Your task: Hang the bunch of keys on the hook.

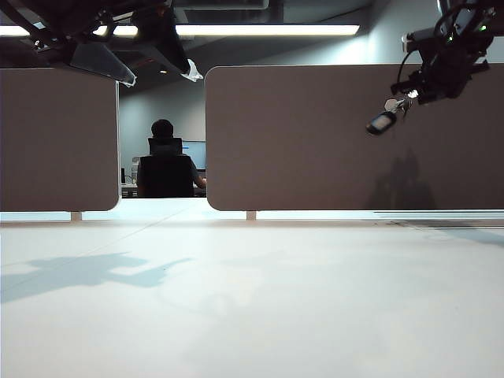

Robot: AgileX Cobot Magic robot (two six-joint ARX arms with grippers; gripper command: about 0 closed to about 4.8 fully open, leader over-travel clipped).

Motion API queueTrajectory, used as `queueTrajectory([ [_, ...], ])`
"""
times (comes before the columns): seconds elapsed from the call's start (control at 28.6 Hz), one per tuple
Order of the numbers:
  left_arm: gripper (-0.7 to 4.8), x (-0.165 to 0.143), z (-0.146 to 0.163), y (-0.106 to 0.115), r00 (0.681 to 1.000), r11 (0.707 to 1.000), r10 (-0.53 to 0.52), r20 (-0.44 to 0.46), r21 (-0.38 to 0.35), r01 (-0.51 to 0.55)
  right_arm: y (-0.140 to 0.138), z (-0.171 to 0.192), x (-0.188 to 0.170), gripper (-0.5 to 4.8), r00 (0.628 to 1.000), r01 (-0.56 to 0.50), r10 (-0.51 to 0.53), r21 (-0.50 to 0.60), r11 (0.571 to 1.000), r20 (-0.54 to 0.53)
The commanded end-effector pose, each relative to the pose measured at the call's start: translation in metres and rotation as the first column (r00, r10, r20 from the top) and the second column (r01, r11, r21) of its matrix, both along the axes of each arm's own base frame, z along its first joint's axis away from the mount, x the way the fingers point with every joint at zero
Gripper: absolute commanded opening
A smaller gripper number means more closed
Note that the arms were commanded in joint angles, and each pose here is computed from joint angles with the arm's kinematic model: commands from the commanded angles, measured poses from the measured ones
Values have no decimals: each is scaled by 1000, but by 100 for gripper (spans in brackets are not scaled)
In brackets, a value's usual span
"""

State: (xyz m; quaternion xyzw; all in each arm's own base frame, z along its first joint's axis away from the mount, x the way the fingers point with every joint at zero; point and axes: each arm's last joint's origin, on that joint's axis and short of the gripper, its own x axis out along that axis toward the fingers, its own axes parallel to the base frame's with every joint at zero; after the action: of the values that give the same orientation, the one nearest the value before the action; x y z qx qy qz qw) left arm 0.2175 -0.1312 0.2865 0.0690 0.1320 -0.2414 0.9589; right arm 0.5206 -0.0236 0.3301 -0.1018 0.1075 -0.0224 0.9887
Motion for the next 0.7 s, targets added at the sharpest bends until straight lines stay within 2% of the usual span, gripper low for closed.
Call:
queueTrajectory([
  [0.03,479,1,2,0,1000,1000,14,13,2,-14,-2,4,2,-9,999,-21,21,-5,1000,49],
  [0.42,479,0,-2,1,1000,999,27,-15,24,-26,3,-8,17,-9,995,-56,56,-4,998,85],
  [0.52,479,0,-2,1,999,999,33,-18,28,-33,7,-9,21,-9,991,-96,95,0,995,93],
  [0.7,479,0,-2,2,999,998,52,-14,34,-51,11,-17,29,-9,991,-93,92,-3,996,96],
])
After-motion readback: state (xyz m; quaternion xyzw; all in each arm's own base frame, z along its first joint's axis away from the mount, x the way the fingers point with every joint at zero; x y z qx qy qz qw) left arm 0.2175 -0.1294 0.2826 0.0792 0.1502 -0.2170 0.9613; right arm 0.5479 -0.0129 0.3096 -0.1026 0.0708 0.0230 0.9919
